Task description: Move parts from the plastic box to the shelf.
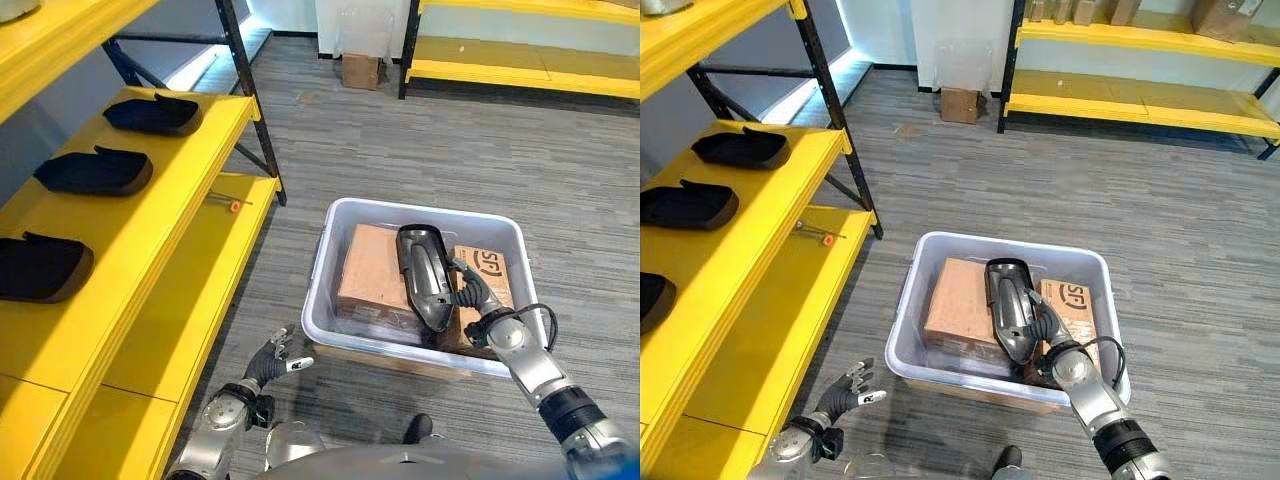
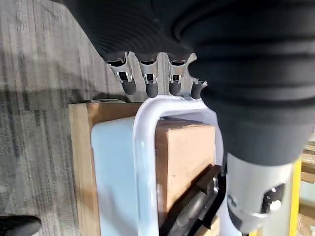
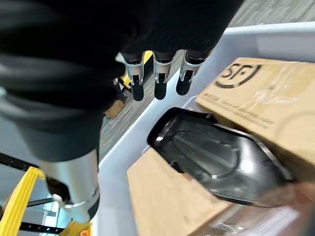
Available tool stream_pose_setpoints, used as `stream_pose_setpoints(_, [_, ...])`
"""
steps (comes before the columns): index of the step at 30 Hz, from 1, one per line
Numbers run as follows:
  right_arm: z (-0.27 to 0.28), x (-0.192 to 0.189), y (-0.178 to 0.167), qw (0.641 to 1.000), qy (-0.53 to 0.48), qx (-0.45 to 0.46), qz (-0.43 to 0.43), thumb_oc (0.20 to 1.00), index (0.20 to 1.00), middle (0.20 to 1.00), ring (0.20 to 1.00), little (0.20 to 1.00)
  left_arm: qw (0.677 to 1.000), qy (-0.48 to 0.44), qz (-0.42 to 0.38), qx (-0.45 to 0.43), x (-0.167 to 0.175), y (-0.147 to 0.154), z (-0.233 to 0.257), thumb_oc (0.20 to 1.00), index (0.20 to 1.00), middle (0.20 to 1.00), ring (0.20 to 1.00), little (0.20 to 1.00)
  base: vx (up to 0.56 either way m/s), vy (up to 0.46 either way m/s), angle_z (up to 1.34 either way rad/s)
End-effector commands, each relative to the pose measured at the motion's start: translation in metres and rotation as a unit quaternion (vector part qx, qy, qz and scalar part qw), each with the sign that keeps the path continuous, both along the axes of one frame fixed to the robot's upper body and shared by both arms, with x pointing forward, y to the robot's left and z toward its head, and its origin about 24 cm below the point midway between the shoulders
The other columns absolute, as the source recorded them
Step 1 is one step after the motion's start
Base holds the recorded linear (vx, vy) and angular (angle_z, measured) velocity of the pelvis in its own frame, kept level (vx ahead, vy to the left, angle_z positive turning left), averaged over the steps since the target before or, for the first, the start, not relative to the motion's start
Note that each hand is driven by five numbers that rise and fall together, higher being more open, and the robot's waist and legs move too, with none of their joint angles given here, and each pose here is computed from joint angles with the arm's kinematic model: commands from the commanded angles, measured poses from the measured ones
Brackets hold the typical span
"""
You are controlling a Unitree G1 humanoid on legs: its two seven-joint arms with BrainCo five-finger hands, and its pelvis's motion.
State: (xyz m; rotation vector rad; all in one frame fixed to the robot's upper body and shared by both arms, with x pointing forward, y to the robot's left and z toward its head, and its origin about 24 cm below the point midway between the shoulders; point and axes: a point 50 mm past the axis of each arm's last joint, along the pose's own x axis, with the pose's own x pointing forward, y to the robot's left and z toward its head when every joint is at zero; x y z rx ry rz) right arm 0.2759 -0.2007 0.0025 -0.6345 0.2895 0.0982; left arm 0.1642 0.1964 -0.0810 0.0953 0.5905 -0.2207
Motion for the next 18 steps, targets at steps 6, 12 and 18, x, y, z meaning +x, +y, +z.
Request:
stream_pose_setpoints(6, [0.071,0.067,0.010,0.993,-0.109,0.037,-0.037,1.000,1.000,1.000,1.000,1.000,0.998,-0.041,-0.035,0.017,0.030,0.003,0.020,1.000,1.000,1.000,1.000,1.000,-0.05,0.034,0.27])
stream_pose_setpoints(12, [0.117,0.102,-0.018,0.981,-0.150,0.018,-0.119,1.000,1.000,1.000,1.000,1.000,0.998,-0.024,-0.049,-0.020,0.044,-0.007,0.021,1.000,1.000,1.000,1.000,1.000,-0.15,0.051,0.20])
stream_pose_setpoints(18, [0.167,0.114,-0.063,0.934,-0.228,-0.031,-0.275,1.000,1.000,1.000,1.000,1.000,0.997,-0.042,-0.053,-0.041,0.055,-0.022,0.030,1.000,1.000,1.000,1.000,1.000,-0.14,0.034,0.09])
